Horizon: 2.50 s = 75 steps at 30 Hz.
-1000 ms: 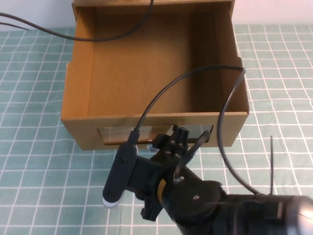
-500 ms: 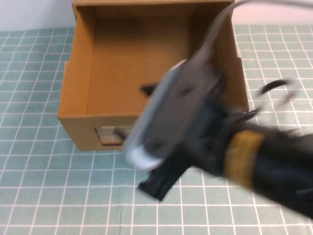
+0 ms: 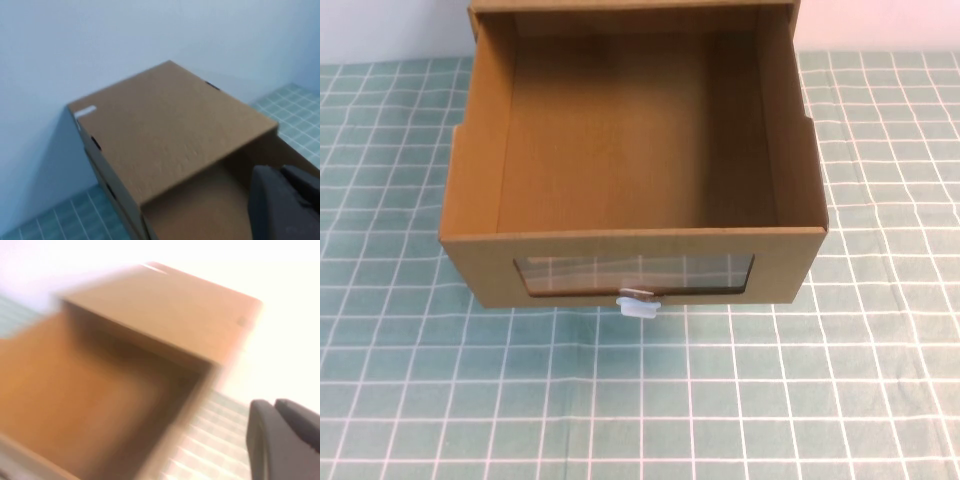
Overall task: Open the shoe box
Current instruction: 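Pull the top drawer of the cardboard box fully open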
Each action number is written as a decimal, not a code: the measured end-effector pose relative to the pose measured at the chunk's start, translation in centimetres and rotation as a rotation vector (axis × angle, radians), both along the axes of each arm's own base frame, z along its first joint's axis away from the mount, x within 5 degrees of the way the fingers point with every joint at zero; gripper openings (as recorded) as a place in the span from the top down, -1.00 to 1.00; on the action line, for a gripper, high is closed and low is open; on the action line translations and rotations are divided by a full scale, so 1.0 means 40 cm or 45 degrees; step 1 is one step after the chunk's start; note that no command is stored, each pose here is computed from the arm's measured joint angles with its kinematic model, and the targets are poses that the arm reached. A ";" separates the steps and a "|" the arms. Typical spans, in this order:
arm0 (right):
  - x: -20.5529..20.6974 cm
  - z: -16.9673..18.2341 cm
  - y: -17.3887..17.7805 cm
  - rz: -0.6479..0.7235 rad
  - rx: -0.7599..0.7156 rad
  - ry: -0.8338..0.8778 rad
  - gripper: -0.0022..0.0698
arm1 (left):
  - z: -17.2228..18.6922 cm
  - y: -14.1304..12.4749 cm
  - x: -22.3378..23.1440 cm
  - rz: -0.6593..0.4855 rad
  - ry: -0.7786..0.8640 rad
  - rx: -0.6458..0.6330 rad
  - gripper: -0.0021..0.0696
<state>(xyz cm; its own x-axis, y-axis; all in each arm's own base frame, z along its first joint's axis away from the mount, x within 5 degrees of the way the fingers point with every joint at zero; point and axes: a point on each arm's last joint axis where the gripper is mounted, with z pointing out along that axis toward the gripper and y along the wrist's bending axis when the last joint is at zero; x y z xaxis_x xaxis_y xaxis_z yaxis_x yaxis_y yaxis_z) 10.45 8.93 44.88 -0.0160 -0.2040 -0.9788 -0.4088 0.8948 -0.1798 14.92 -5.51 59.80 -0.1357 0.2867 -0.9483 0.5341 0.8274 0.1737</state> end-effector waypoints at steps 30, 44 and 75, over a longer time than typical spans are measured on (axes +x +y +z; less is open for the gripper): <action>-0.082 -0.312 -0.239 -0.182 -0.086 0.262 0.98 | -0.628 0.066 -0.283 0.153 0.242 0.017 0.96; -0.082 -0.312 -0.240 -0.181 -0.085 0.265 0.98 | -0.732 0.088 -0.274 0.260 0.148 0.089 0.96; -0.083 -0.312 -0.241 -0.183 -0.083 0.265 0.98 | -1.070 0.110 -0.245 0.437 0.068 -0.011 0.96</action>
